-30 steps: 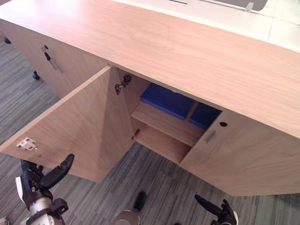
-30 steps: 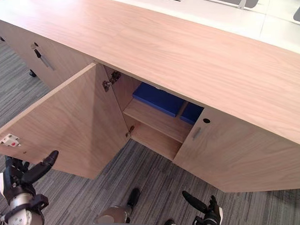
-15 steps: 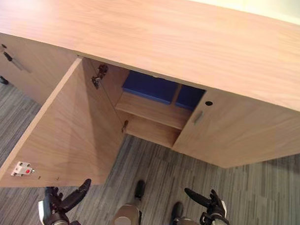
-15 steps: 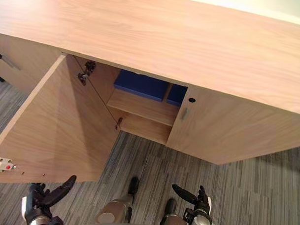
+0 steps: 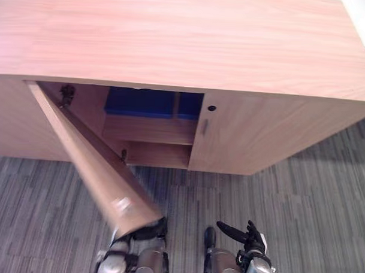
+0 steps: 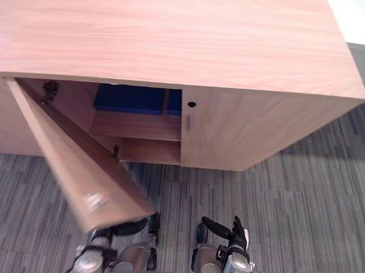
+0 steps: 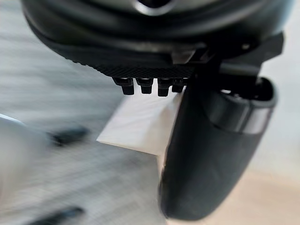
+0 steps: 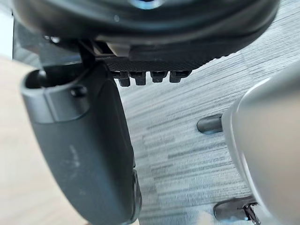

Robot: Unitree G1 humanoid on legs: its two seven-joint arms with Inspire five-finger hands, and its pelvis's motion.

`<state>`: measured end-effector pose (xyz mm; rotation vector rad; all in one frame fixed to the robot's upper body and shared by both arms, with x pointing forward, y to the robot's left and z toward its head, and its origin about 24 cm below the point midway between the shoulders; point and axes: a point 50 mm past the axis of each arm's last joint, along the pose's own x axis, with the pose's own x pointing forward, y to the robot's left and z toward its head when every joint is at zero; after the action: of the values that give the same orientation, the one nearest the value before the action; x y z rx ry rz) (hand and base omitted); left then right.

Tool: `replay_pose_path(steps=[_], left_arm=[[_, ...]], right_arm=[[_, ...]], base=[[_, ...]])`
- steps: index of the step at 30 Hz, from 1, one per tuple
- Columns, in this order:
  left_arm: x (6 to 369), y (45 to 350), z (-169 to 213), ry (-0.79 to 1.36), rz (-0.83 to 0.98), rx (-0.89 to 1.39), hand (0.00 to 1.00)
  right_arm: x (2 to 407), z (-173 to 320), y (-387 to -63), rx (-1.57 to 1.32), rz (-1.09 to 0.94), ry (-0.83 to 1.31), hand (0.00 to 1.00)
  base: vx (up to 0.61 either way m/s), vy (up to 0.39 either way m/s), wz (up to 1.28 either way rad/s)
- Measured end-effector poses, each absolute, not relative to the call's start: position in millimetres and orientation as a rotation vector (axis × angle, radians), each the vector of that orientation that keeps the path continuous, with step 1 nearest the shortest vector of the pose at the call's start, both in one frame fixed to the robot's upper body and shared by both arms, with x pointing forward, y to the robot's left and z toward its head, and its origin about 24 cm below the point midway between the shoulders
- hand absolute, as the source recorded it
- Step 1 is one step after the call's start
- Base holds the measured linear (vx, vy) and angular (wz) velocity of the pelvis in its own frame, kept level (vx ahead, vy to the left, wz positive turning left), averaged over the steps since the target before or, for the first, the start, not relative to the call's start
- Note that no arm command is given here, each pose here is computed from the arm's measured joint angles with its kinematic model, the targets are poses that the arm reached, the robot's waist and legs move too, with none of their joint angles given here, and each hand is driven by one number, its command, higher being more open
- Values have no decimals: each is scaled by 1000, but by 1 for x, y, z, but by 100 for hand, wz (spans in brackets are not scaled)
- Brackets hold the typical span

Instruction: Walk over to the cabinet, pick up the folder, carry it to the office cabinet, place the folder inside the office cabinet, then close the office cabinet door

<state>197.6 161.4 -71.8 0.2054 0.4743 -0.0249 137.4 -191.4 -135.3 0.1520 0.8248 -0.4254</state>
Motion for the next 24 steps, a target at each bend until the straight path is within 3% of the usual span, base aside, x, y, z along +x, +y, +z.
replay_pose_path(steps=[6, 13, 17, 21, 24], left_arm=[[271, 157, -14, 211, -64, 319, 100], [301, 186, 2, 195, -11, 448, 100], [299, 183, 5, 172, -7, 417, 100], [268, 171, -2, 141, -40, 280, 100], [235, 177, -26, 236, -27, 174, 100]], right_arm=[[136, -136, -198, 154, -450, 826, 100], [138, -134, -205, 137, -451, 817, 100], [137, -135, -206, 139, -458, 819, 100], [134, -136, -212, 150, -492, 825, 100], [134, -135, -214, 146, -498, 827, 100]], base=[[112, -21, -17], [58, -18, 5], [-56, 28, 8], [-72, 28, 10], [-70, 25, 4]])
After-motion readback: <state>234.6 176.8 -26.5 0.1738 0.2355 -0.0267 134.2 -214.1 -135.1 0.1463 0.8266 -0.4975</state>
